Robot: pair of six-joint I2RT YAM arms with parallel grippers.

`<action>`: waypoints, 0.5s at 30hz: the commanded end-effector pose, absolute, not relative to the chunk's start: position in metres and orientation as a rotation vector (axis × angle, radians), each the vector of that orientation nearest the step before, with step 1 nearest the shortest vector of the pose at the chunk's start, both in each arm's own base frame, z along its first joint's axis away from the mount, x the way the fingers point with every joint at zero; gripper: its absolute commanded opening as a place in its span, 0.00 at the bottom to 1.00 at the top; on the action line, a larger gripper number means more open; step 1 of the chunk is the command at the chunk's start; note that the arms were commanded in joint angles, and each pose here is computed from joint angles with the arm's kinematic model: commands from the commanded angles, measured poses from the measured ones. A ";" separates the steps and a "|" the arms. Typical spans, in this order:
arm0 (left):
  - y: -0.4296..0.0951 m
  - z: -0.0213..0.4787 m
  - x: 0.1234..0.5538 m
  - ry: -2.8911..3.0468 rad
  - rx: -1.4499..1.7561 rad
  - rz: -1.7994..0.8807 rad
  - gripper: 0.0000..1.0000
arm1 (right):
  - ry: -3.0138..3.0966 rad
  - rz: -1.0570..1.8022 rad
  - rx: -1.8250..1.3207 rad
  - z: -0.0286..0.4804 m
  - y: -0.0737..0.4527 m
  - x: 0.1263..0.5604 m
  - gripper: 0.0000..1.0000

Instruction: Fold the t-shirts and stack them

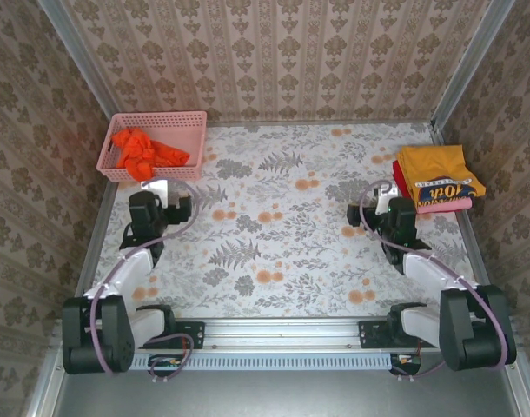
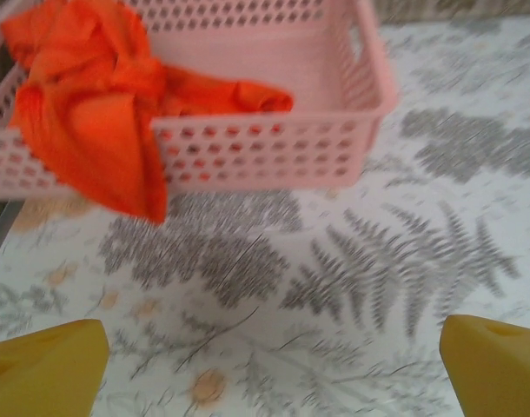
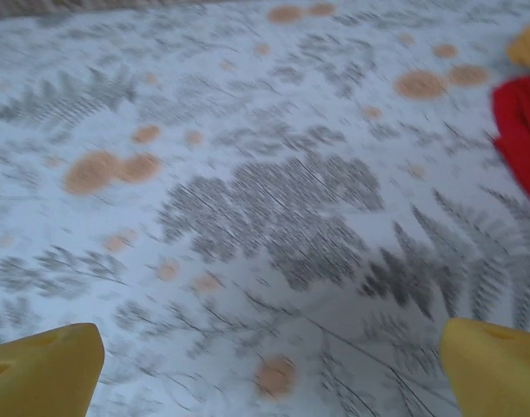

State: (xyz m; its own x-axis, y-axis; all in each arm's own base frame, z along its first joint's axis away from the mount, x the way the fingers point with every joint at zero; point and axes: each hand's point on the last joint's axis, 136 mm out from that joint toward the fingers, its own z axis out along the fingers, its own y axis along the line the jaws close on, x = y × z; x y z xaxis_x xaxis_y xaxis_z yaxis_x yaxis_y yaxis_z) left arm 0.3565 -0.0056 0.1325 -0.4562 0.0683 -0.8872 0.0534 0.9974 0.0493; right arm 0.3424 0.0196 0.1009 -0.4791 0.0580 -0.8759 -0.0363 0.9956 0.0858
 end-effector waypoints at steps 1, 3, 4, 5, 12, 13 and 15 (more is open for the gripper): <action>-0.009 0.139 0.368 1.941 0.149 -0.025 1.00 | 1.868 0.023 0.061 0.131 0.004 0.361 1.00; -0.010 0.140 0.373 1.895 0.173 -0.010 1.00 | 1.856 0.032 0.048 0.133 0.007 0.366 1.00; -0.008 0.142 0.376 1.884 0.155 -0.016 1.00 | 1.846 0.031 0.038 0.132 0.007 0.369 1.00; -0.008 0.139 0.378 1.892 0.148 -0.040 1.00 | 1.860 0.024 0.026 0.131 0.008 0.373 1.00; -0.016 0.098 0.393 1.913 0.176 -0.064 1.00 | 1.871 0.004 -0.026 0.107 0.011 0.391 1.00; -0.015 0.097 0.401 1.891 0.177 -0.044 1.00 | 1.880 0.003 -0.030 0.101 0.010 0.394 1.00; -0.005 0.093 0.400 1.944 0.111 -0.005 1.00 | 1.887 -0.001 -0.015 0.101 0.008 0.396 1.00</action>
